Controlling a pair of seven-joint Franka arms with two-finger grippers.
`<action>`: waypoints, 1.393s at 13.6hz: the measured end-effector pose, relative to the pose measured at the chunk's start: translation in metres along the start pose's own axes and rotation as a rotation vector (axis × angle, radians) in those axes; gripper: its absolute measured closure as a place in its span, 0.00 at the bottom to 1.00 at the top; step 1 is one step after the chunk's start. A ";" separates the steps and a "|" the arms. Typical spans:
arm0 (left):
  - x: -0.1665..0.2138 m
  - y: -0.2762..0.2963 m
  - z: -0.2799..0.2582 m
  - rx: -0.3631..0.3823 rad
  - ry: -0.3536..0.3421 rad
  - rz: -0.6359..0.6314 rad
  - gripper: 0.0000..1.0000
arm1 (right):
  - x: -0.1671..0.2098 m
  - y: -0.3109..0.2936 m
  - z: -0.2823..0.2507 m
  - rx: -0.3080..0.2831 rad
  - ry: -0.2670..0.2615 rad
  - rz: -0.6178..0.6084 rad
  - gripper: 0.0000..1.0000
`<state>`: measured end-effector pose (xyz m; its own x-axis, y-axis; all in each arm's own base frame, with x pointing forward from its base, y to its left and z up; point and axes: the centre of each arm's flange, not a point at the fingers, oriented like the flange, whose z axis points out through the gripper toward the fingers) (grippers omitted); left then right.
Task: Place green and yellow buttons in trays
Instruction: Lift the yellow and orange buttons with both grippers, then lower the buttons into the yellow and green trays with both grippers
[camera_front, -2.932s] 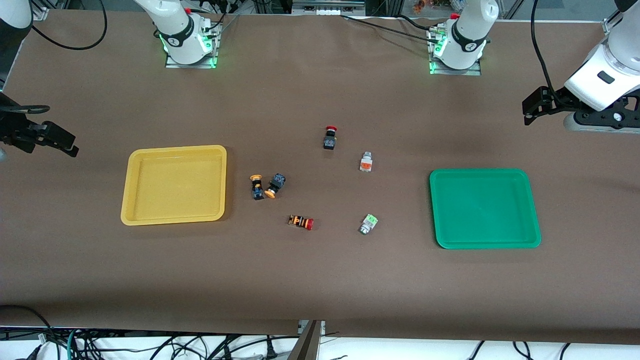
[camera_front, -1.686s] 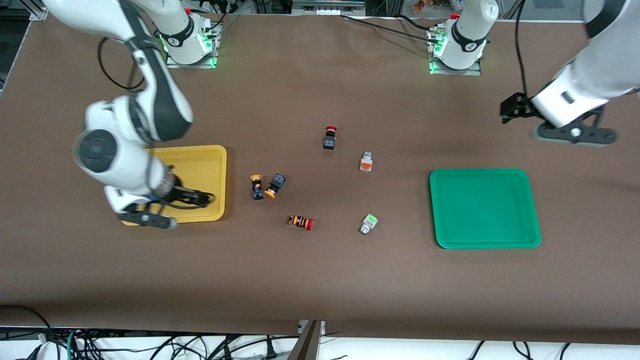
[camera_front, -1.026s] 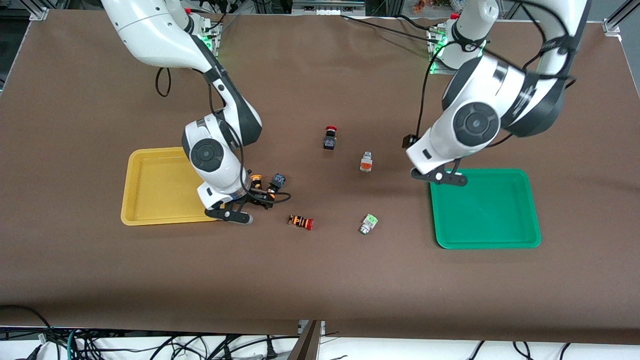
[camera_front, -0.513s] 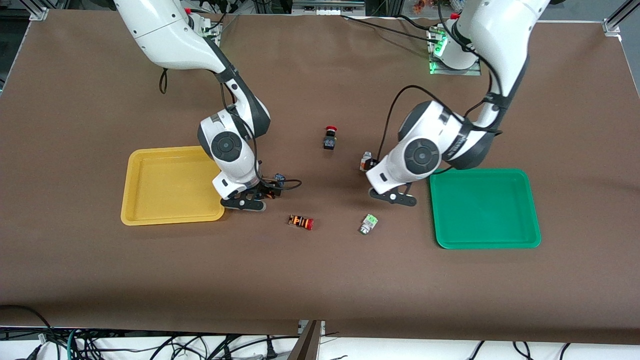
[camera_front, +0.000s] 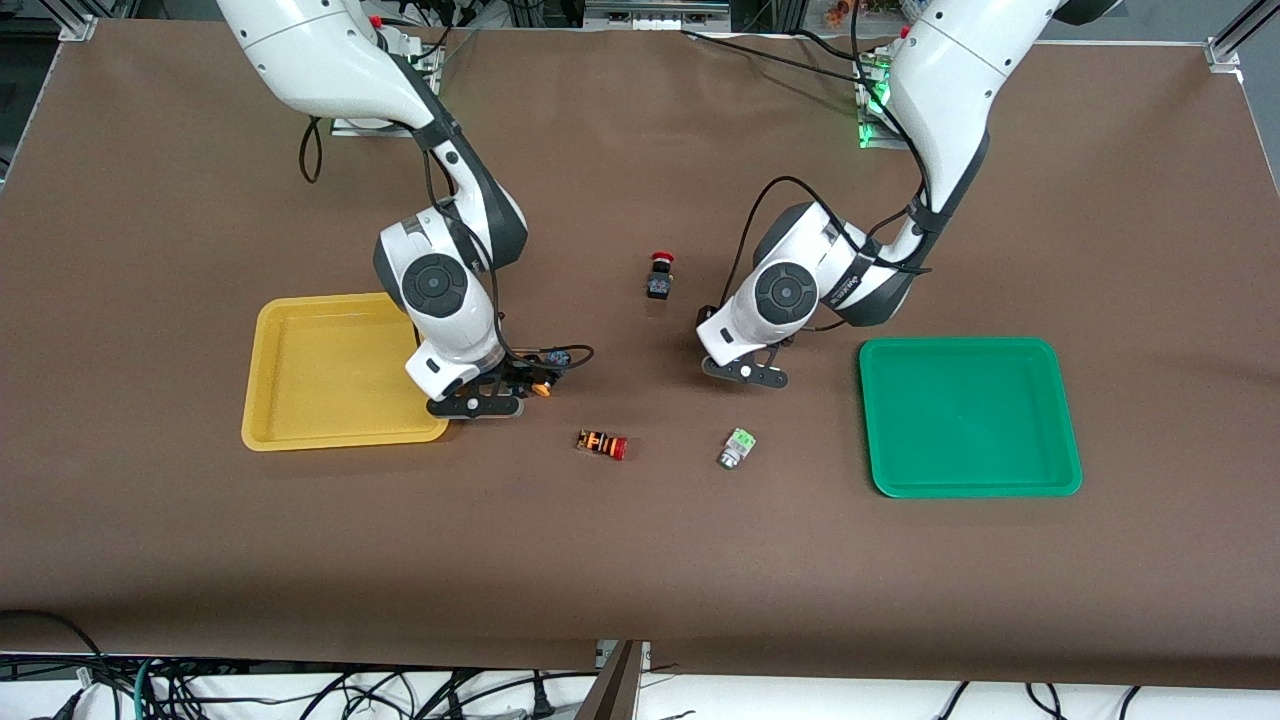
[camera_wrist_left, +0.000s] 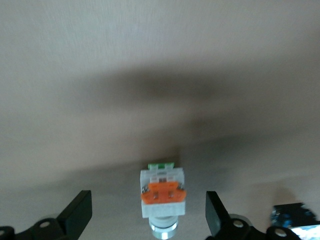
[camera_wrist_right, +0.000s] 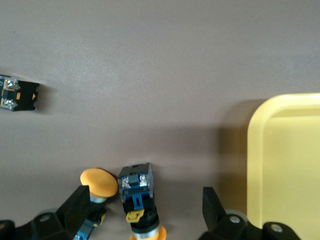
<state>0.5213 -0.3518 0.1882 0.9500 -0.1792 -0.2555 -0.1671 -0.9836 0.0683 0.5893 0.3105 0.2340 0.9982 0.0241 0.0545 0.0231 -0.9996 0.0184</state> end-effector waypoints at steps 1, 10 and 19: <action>-0.004 0.000 0.007 0.006 -0.014 -0.007 0.00 | -0.004 0.002 0.002 -0.004 -0.008 -0.001 0.00; -0.007 0.010 0.018 0.004 -0.009 -0.003 0.31 | -0.034 0.010 0.037 0.004 -0.012 -0.011 0.05; 0.011 -0.049 -0.095 0.030 -0.006 -0.089 0.59 | -0.036 0.008 0.042 0.023 0.013 -0.015 0.59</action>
<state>0.5647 -0.3036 0.2737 0.9600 -0.0912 -0.2648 -0.0902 -0.9958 0.0163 0.5559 0.3010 0.1908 0.9969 0.0394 0.0674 0.0398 -0.9992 -0.0034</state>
